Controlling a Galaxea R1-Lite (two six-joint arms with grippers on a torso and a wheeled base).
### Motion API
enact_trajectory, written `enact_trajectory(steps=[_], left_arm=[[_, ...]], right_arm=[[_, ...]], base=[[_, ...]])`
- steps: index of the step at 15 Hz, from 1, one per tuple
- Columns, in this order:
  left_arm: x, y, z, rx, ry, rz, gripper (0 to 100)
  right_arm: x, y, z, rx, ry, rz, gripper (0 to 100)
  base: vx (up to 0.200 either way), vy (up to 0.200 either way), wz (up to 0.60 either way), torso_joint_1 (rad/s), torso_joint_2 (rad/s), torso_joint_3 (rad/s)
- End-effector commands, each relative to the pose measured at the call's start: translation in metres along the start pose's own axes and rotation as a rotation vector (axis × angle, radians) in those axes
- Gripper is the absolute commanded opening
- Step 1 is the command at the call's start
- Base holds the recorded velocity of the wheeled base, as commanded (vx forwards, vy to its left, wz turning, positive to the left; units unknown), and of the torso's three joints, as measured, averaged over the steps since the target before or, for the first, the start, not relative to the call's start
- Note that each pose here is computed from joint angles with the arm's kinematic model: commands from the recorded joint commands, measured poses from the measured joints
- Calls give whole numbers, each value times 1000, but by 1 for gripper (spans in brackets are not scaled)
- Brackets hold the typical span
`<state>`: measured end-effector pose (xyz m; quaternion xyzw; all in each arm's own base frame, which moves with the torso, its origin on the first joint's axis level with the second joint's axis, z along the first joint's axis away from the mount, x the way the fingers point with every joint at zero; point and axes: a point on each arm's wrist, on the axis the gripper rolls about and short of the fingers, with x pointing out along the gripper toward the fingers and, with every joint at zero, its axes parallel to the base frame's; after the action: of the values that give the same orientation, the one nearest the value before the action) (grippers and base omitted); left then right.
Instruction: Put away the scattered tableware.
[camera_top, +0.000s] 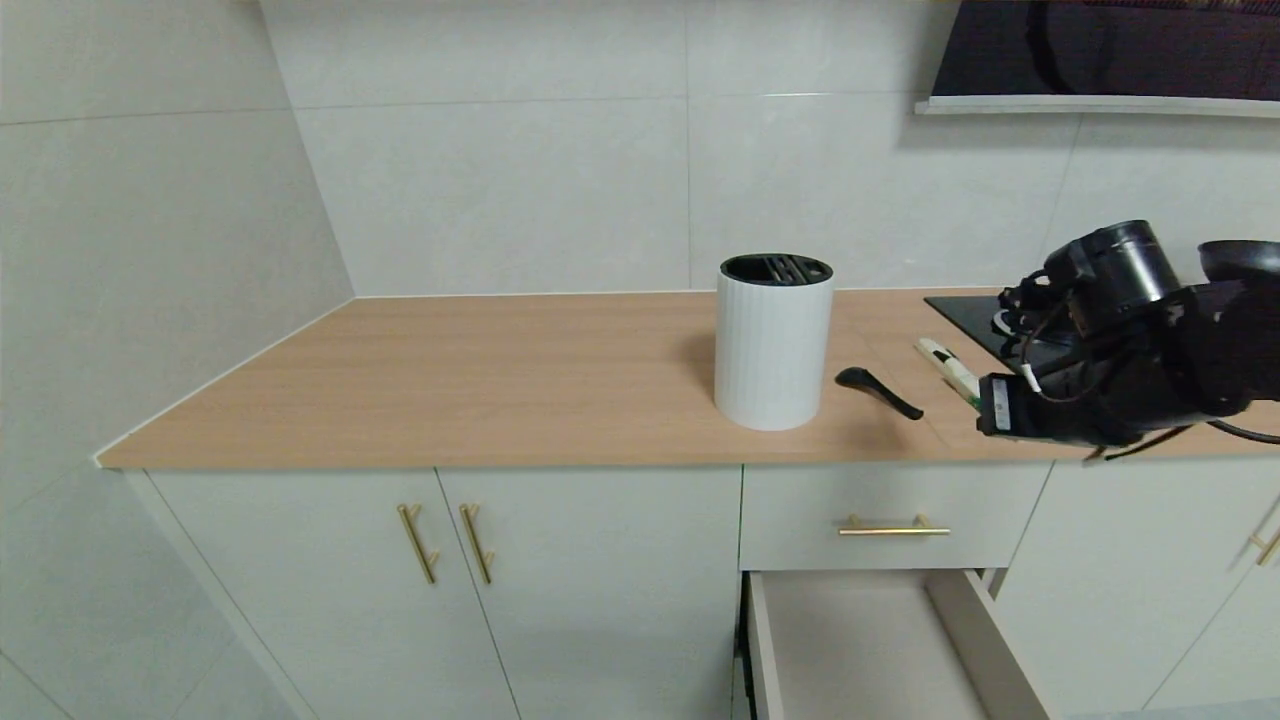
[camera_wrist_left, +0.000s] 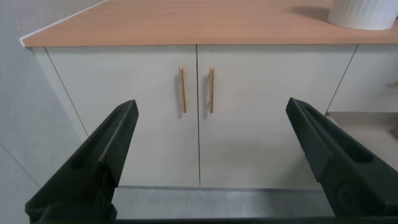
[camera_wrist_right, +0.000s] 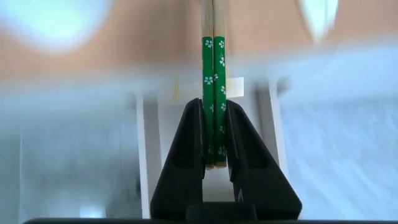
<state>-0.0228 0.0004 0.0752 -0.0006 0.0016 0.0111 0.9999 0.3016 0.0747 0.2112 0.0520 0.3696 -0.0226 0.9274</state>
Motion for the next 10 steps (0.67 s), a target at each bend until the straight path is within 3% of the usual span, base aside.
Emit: enact_trajectory(steps=[1, 4, 6, 10], left_arm=[[0, 0, 0, 0, 0, 1, 100], [0, 0, 0, -2, 0, 1, 100], [0, 0, 0, 0, 0, 1, 100], [0, 0, 0, 0, 0, 1, 100]], right_arm=[[-74, -6, -20, -32, -6, 96, 0], [-105, -16, -39, -111, 86, 265, 0], [-100, -20, -51, -199, 120, 268, 0], [-86, -16, -51, -235, 162, 260, 0]], base=[[0, 0, 0, 0, 0, 0], [0, 0, 0, 0, 0, 0], [0, 0, 0, 0, 0, 0], [0, 0, 0, 0, 0, 0]])
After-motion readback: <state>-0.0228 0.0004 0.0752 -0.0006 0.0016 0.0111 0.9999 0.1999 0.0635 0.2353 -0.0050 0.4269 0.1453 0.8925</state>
